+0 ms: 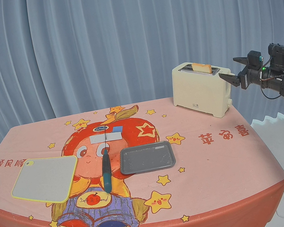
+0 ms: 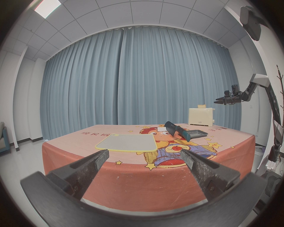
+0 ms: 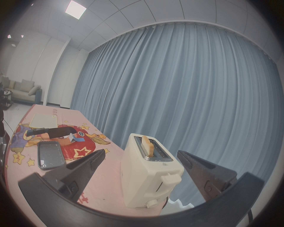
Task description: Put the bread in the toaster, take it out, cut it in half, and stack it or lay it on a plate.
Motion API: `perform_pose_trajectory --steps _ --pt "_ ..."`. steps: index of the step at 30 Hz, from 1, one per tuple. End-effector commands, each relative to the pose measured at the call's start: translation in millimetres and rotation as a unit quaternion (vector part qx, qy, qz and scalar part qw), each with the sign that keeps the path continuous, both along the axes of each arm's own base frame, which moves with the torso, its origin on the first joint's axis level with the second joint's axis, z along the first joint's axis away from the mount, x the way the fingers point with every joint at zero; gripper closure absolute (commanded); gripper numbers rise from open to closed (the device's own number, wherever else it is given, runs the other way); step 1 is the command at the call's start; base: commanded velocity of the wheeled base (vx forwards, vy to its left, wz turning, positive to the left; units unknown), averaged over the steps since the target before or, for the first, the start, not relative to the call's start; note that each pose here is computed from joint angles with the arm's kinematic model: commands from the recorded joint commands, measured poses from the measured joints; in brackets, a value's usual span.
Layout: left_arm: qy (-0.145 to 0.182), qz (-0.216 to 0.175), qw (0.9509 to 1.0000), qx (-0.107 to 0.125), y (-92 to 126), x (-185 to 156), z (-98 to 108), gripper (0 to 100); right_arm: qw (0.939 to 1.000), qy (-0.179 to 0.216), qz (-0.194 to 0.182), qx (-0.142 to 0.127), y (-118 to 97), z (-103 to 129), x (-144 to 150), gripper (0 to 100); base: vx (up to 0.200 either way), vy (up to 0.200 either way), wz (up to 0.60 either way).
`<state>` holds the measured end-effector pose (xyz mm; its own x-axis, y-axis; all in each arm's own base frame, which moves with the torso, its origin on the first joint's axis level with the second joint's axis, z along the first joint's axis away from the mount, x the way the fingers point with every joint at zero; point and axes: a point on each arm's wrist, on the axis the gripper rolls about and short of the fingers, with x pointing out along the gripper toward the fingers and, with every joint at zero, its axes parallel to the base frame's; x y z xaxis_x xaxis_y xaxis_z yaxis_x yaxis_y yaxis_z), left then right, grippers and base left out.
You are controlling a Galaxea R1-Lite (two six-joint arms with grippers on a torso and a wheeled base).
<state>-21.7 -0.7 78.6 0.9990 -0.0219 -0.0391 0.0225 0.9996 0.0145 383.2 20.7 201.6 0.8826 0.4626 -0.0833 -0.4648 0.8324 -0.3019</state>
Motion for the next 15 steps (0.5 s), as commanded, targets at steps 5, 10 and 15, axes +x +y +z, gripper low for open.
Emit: perform_pose_trajectory --steps 5,10,15 --pt "0.005 0.0 1.0 0.0 0.0 0.7 -2.3 0 1.0 -0.002 0.006 -0.008 1.7 -18.8 40.9 0 0.0 0.0 0.0" --pt "0.005 0.0 1.0 0.0 0.0 0.7 -2.3 0 0.9999 0.002 0.011 -0.003 5.5 -18.5 53.4 0 0.0 0.0 0.0" --pt "0.005 0.0 1.0 0.0 0.0 0.7 -2.3 0 0.9997 0.02 0.011 0.003 7.6 -17.0 71.8 0 0.0 0.0 0.0"
